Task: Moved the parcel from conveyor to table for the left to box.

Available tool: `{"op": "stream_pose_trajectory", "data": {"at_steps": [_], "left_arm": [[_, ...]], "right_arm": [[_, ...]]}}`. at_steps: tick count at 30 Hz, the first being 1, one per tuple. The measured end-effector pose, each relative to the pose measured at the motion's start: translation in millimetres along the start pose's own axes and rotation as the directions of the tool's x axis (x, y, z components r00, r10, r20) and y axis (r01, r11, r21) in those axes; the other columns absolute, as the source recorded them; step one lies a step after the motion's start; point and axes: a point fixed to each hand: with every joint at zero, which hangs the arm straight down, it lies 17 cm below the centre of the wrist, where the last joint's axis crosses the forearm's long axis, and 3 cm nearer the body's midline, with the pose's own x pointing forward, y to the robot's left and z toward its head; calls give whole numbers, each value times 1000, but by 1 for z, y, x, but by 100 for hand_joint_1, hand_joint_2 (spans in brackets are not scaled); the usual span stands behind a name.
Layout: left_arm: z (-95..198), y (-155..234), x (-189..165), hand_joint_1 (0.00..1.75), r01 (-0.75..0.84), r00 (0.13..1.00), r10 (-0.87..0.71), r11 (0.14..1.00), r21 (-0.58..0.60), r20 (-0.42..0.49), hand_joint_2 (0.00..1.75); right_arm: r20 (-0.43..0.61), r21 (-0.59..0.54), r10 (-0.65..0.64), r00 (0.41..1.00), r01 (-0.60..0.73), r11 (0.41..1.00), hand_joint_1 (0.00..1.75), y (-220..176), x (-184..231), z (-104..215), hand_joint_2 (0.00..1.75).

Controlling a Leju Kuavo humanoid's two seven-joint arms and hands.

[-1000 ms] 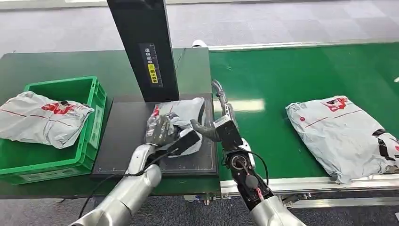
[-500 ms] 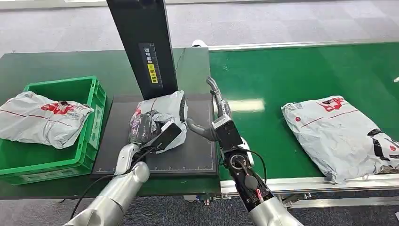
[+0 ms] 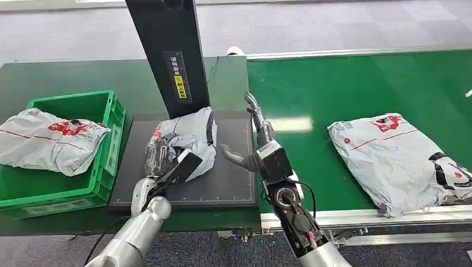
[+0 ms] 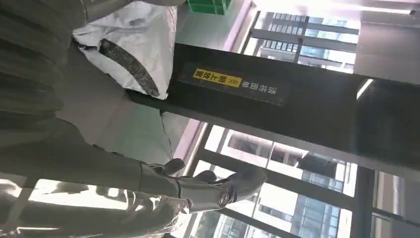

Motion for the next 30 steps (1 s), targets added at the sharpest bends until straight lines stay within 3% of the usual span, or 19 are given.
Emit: {"op": "stream_pose_trajectory", "data": {"at_steps": [4, 10, 21, 30], "left_arm": [[7, 33, 42, 175, -75, 980, 49, 988, 132, 193, 175], [19, 84, 75, 175, -151, 946, 55, 946, 286, 318, 175], [55, 214, 122, 175, -255, 899, -23, 784, 566, 436, 175], [87, 283, 147, 175, -295, 870, -107, 669, 682, 481, 175]], "right_arm": [[-1, -5, -2, 1000, 2, 1000, 0, -1, 0, 3, 175], [2, -12, -4, 1000, 4, 1000, 0, -2, 0, 4, 175], [1, -6, -16, 1000, 16, 1000, 0, 1, -2, 5, 175], [-2, 7, -23, 1000, 23, 1000, 0, 6, -4, 7, 175]]}}
